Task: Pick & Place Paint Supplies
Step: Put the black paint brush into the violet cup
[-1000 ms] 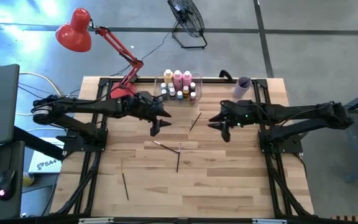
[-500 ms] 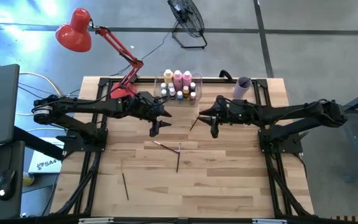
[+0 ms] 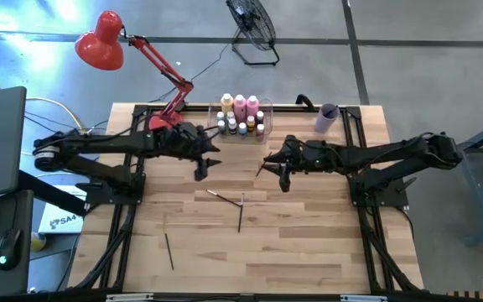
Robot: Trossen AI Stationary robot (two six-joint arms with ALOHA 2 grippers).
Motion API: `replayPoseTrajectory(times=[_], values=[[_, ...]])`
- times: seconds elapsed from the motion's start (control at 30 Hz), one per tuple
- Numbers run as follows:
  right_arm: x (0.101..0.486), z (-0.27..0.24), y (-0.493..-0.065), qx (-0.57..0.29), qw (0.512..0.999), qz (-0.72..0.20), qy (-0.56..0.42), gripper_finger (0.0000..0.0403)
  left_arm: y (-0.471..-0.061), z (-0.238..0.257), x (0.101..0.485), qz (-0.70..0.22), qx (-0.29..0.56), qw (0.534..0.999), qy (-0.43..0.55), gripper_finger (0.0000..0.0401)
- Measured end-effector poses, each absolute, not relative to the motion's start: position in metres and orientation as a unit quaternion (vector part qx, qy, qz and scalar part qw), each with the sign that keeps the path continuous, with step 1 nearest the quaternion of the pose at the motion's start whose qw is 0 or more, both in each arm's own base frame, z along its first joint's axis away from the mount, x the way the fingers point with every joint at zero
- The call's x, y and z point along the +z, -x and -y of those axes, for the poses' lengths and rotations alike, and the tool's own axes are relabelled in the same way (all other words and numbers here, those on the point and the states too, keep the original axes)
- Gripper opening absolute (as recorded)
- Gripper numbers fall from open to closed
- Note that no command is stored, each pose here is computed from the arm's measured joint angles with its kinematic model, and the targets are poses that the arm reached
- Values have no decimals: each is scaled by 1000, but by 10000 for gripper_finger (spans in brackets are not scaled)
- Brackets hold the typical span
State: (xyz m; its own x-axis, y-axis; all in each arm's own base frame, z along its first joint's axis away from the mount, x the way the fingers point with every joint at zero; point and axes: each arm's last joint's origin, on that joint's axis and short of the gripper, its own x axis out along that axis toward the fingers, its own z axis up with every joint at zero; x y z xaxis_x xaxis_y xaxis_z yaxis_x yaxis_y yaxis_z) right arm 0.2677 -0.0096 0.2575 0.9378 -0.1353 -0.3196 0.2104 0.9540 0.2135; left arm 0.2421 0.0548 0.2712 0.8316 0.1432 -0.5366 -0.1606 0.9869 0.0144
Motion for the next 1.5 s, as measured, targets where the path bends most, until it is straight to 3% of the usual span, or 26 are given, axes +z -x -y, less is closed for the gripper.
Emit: replayPoseTrajectory(times=[0.23,0.67,1.5], values=[[258,9,-268,-96,977,-150,-117,107,-213,-49,276,-334,87,938,20,198],[258,11,-267,-133,974,-143,-111,107,-181,-42,246,-288,102,951,36,198],[260,11,-268,-131,976,-132,-116,107,-174,-41,247,-270,109,957,-8,198]])
